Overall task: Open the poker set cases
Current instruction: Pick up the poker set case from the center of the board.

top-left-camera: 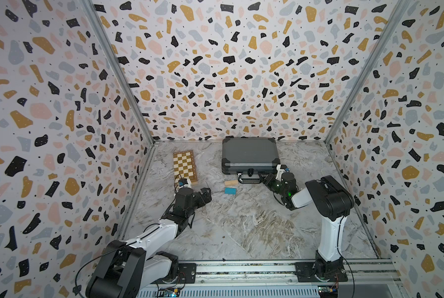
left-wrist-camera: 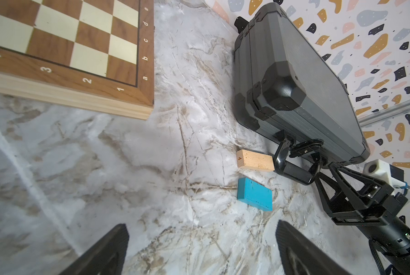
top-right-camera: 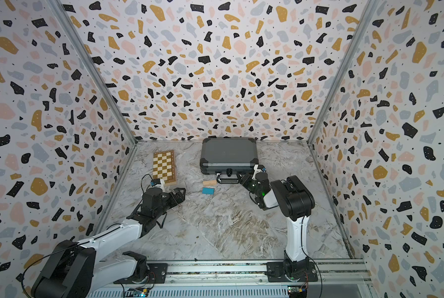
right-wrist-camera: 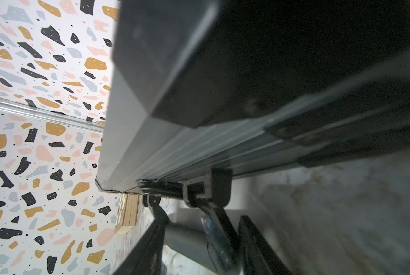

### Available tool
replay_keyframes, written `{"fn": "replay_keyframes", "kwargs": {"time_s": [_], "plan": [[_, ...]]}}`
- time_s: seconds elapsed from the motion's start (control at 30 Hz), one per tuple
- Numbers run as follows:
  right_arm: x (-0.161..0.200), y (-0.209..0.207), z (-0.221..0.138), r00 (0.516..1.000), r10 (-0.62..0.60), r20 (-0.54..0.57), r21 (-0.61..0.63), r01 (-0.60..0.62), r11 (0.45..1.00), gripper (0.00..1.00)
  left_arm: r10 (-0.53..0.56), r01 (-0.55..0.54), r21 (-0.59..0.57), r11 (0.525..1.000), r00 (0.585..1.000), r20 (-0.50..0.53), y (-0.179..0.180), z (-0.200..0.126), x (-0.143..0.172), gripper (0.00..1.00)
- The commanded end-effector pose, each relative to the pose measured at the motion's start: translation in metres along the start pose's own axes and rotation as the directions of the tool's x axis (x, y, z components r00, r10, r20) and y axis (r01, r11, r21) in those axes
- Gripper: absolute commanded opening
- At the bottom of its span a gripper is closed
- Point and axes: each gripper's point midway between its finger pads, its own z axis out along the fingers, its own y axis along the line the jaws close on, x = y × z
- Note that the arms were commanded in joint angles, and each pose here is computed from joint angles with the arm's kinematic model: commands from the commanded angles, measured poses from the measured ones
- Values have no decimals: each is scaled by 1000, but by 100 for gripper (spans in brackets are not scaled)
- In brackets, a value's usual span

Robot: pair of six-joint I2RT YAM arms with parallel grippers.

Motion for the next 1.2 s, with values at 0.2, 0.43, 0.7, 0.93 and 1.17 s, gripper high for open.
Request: {"fn": "replay_keyframes", "kwargs": {"time_s": [0.2, 0.43, 0.7, 0.93, 1.17], "plan": [[11, 7, -8, 968, -220, -120, 38, 226, 973, 75, 16, -19, 55, 998, 997, 71, -17, -5, -22, 97], [13, 0, -3, 959, -213, -186, -8, 215, 977, 77, 15, -19, 59, 998, 998, 66, -18, -4, -21, 97], [13, 15, 11, 955, -207, -213, -85, 193, 978, 73, 17, -22, 62, 998, 997, 74, -19, -5, -23, 97], [9, 37, 9, 966, -183, -182, -159, 155, 975, 68, 17, -22, 63, 998, 997, 76, -19, -5, -24, 97], [6, 31, 8, 980, -118, -162, -103, 102, 989, 61, 17, -22, 63, 998, 997, 74, -19, -5, -23, 97]]}}
